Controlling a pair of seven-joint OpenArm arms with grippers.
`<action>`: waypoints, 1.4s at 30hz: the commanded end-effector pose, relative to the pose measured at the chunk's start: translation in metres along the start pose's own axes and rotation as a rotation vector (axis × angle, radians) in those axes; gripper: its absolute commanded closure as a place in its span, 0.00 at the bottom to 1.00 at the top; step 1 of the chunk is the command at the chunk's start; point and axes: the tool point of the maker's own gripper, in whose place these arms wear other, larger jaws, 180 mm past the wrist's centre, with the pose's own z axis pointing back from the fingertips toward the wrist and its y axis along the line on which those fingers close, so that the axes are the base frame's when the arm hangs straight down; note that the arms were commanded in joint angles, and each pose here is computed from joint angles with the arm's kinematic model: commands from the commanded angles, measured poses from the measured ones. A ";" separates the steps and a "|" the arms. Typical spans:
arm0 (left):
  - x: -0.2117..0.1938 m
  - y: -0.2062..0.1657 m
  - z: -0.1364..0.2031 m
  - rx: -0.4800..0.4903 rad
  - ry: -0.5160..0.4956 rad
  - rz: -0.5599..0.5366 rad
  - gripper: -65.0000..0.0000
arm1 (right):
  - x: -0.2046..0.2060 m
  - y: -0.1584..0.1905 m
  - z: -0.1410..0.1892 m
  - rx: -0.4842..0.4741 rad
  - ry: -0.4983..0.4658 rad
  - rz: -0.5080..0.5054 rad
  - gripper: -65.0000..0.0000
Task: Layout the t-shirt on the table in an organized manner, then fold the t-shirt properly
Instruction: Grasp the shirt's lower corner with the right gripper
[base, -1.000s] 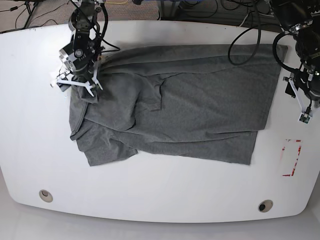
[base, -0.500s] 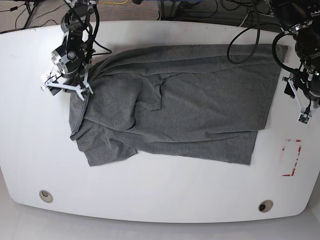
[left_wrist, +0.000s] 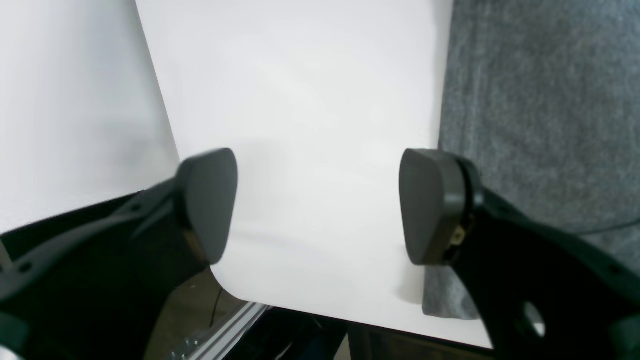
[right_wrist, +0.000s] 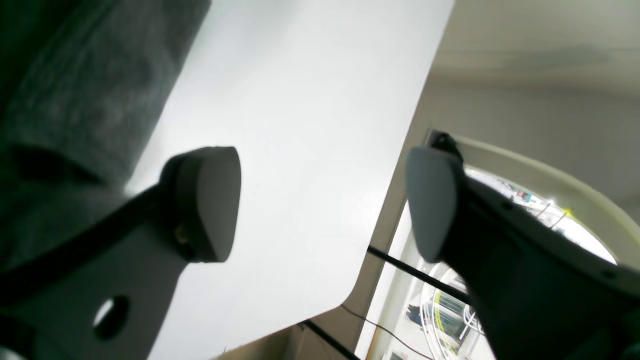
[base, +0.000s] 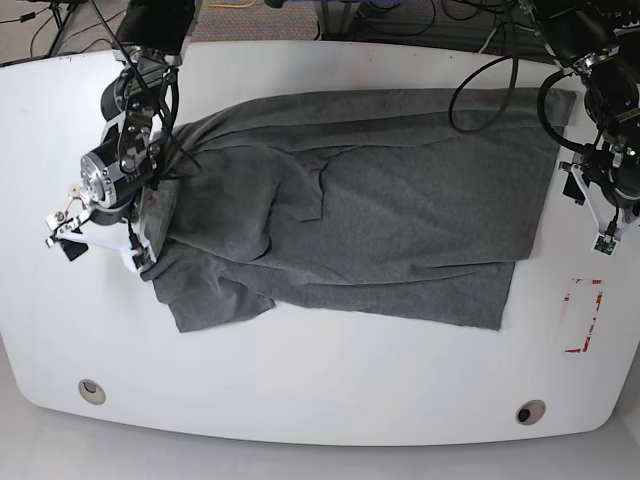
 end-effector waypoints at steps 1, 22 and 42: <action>0.009 0.011 0.006 0.033 -0.029 -0.005 0.26 | 0.011 -0.009 0.001 -0.019 -0.021 -0.025 0.25; 0.080 0.031 0.024 0.064 -0.218 0.085 0.26 | 0.068 0.015 -0.056 0.241 -0.167 -0.425 0.25; 0.101 0.017 0.026 0.032 -0.263 0.082 0.26 | 0.062 0.028 -0.109 0.468 -0.222 -0.854 0.25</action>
